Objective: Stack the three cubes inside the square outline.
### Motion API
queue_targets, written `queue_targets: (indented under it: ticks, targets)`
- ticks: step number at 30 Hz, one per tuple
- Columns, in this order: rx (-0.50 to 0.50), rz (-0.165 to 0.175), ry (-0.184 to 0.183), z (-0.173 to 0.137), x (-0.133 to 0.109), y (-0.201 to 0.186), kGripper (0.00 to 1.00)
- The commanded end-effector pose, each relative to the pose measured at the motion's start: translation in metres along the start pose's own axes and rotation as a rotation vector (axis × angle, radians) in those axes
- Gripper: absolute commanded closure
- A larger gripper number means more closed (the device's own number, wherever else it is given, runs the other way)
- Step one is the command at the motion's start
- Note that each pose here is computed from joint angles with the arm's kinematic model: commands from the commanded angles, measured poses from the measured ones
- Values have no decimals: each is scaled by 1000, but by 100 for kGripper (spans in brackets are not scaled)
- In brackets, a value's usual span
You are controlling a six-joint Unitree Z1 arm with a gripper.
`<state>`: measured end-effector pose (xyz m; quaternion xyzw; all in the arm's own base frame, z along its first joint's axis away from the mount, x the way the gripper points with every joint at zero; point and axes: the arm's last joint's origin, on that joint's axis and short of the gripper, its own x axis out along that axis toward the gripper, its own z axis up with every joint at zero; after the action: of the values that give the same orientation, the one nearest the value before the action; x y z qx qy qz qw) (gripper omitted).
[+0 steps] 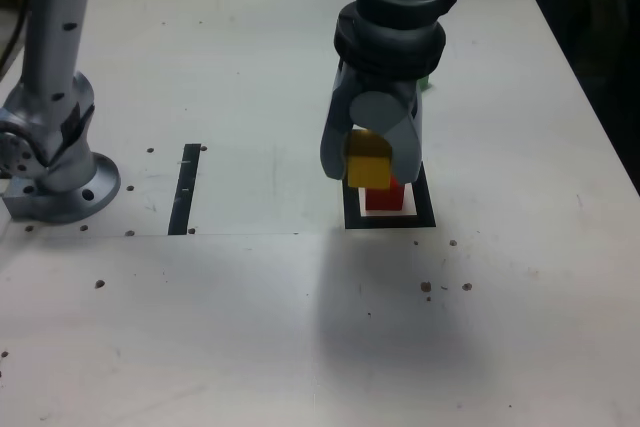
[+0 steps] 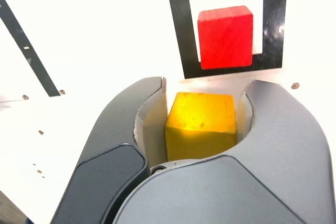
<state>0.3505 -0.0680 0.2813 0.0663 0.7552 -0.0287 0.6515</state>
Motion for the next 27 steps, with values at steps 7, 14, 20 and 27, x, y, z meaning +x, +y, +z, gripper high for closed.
queue_targets:
  ticks: [7, 14, 20, 27]
  targets:
    - [-17, 5, 39, 4, 10, 17, 73]
    - [-40, -2, 46, 13, 19, 25, 73]
    - [-49, -5, 37, 18, 22, 28, 72]
    - [-54, -1, 34, 19, 23, 30, 69]
